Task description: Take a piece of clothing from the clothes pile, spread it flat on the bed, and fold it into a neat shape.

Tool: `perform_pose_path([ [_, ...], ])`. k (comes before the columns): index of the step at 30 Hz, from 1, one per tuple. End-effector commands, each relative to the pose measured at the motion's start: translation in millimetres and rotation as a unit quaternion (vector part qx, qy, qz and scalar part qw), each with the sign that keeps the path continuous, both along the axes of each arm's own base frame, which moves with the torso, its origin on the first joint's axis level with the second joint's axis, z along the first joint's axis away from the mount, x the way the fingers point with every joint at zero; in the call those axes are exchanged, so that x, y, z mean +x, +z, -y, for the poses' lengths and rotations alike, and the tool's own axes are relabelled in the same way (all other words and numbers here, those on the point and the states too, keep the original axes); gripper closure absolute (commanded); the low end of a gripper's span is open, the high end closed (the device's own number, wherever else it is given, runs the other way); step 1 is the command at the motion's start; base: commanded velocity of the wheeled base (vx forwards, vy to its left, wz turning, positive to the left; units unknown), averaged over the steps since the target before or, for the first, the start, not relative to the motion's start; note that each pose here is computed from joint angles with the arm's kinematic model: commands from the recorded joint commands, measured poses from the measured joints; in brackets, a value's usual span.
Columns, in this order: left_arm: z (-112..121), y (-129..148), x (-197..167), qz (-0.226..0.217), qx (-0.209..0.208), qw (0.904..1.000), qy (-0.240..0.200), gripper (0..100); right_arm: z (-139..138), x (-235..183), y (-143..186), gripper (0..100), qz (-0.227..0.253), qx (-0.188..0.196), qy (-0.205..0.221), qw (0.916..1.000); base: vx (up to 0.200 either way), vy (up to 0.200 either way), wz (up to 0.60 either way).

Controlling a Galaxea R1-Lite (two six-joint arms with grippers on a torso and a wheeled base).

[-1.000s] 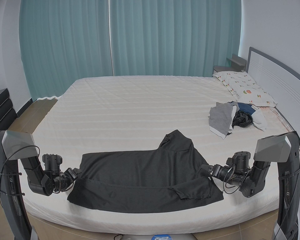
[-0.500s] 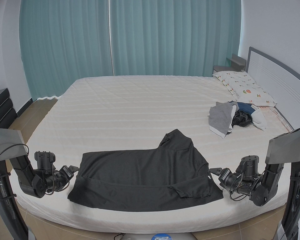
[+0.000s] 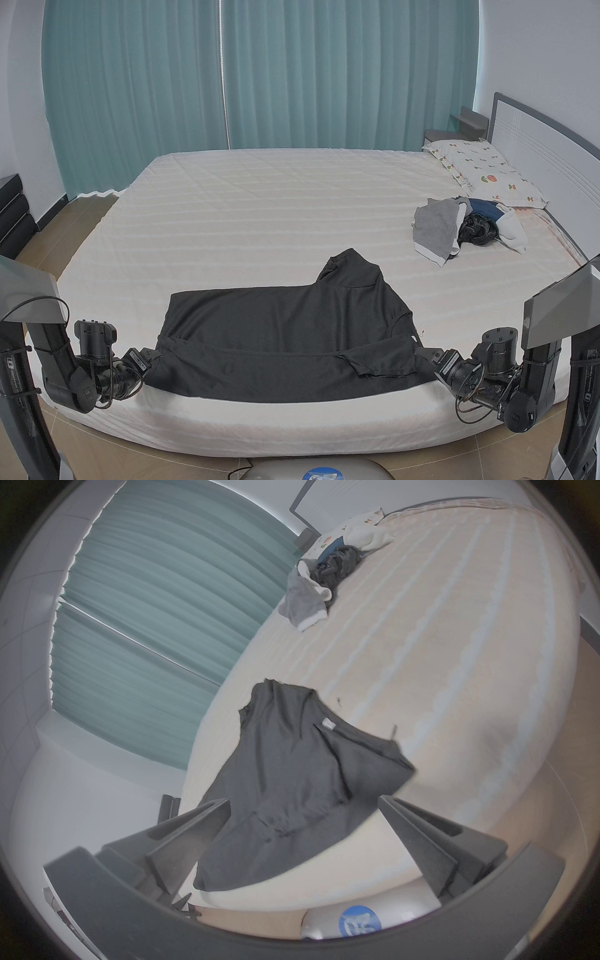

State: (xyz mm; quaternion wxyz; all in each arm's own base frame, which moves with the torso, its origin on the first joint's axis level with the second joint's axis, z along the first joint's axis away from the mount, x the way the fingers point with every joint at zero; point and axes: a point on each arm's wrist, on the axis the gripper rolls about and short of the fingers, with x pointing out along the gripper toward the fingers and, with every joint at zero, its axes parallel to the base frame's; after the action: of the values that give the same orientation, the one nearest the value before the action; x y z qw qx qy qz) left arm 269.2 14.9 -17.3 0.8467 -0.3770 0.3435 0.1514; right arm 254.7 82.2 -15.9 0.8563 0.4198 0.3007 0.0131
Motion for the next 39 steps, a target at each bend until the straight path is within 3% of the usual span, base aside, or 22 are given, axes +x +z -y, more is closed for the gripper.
perform_pose_path([
  [1, 5.4, -27.3, 1.5, -0.027, 0.029, 0.9992, 0.001, 0, -2.3, -6.7, -15.7, 0, -0.031, -0.013, 0.004, 0.9994, 0.0, 0.0, 0.0],
  [5, 13.7, -35.8, 6.0, -0.028, 0.056, 0.998, -0.006, 0, -2.5, -6.0, -18.5, 0, -0.035, -0.014, 0.004, 0.9993, 0.0, 0.0, 0.0],
  [11, 20.7, -36.9, 14.5, -0.016, 0.063, 0.9978, -0.013, 0, -3.0, -4.7, -19.6, 0, -0.034, -0.014, 0.004, 0.9993, 0.0, 0.0, 0.0],
  [12, 20.5, -38.7, 17.2, -0.015, 0.067, 0.9976, -0.009, 100, -3.3, -5.0, -19.8, 0, -0.035, -0.014, 0.005, 0.9993, 0.0, 0.0, 0.0],
  [21, 13.3, -46.0, 10.0, -0.038, 0.114, 0.9914, 0.052, 100, -4.2, -4.8, -27.1, 0, -0.044, -0.019, 0.008, 0.9988, 0.0, 0.0, 0.0],
  [35, 12.8, -45.4, 6.8, -0.04, 0.104, 0.9916, 0.065, 100, -8.7, 6.9, -33.2, 0, -0.031, -0.024, 0.014, 0.9991, 0.0, 0.0, 0.0],
  [39, 12.8, -45.4, 6.8, -0.04, 0.102, 0.9918, 0.067, 100, -13.0, 10.3, -41.0, 0, -0.027, -0.049, 0.033, 0.9979, 0.0, 0.0, 0.0],
])
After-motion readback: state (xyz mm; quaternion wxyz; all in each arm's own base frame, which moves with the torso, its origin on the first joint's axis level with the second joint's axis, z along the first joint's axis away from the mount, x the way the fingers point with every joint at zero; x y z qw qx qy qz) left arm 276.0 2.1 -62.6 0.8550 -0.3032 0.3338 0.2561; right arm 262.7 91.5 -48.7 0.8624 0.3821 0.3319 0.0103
